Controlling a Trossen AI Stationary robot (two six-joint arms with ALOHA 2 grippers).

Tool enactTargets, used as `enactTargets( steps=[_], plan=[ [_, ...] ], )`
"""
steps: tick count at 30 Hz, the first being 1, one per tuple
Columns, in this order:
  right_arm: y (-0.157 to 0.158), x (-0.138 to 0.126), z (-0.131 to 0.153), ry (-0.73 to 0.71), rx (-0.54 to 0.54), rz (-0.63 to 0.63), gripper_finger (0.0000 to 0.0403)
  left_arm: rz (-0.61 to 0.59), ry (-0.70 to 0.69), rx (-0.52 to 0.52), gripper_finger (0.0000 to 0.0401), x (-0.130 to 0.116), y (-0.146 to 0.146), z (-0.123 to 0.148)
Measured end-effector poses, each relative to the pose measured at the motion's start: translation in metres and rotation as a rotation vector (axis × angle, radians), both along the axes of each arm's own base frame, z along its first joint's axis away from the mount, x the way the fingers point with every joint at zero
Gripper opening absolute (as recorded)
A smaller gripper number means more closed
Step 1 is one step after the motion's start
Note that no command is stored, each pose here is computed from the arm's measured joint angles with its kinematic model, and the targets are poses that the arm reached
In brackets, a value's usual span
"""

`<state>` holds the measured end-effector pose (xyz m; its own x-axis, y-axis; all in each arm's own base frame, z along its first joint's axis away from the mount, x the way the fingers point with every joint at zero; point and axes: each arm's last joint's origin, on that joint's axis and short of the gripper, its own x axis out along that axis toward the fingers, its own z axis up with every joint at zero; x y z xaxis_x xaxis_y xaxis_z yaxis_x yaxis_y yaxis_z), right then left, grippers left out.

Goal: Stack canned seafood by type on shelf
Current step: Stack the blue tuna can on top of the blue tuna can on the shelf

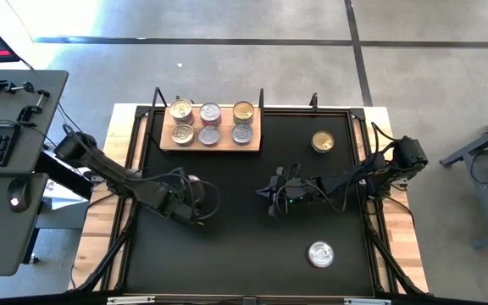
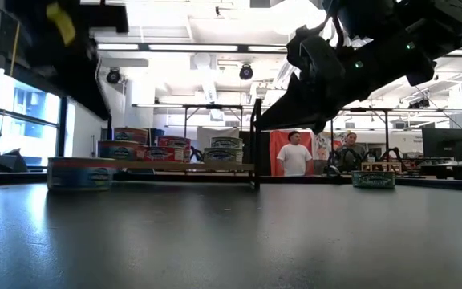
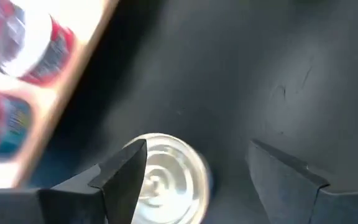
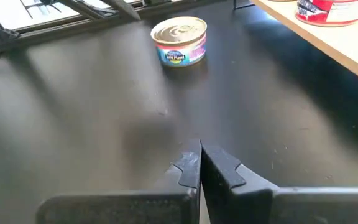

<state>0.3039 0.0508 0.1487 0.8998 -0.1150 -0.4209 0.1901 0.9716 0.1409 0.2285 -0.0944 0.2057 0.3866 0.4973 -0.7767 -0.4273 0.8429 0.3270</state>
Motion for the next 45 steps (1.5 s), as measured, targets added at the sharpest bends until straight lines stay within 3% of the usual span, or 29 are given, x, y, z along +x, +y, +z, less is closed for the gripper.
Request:
enactTargets(
  steps=[6,12,16,25,32,37,40,45],
  plan=[
    [0.000,0.001,-0.003,0.010,-0.015,0.006,0.0000,0.029,-0.069,-0.035,0.0266,-0.010,0.006,-0.043],
    [0.000,0.002,-0.012,0.039,-0.011,0.002,0.0000,0.023,-0.111,0.101,0.0252,-0.024,0.013,-0.065],
    [0.001,0.004,-0.021,0.051,0.009,-0.008,0.0000,0.007,-0.086,0.164,0.0219,-0.031,0.018,-0.073],
    [0.001,0.011,-0.037,0.008,0.041,-0.019,0.0000,-0.016,-0.008,0.133,0.0107,-0.039,0.022,-0.082],
    [0.010,0.013,-0.030,-0.070,0.077,0.006,0.0000,-0.054,0.096,0.105,0.0015,-0.035,0.015,-0.066],
    [0.015,0.012,-0.030,-0.077,0.060,0.030,0.0000,-0.089,0.157,0.078,0.0004,-0.026,0.005,-0.041],
    [0.015,0.012,-0.029,-0.079,0.056,0.033,0.0000,-0.087,0.149,0.127,0.0002,-0.023,0.002,-0.028],
    [0.015,0.012,-0.030,-0.076,0.055,0.033,0.0000,-0.050,0.059,0.297,0.0000,-0.018,0.007,-0.017]
  ],
)
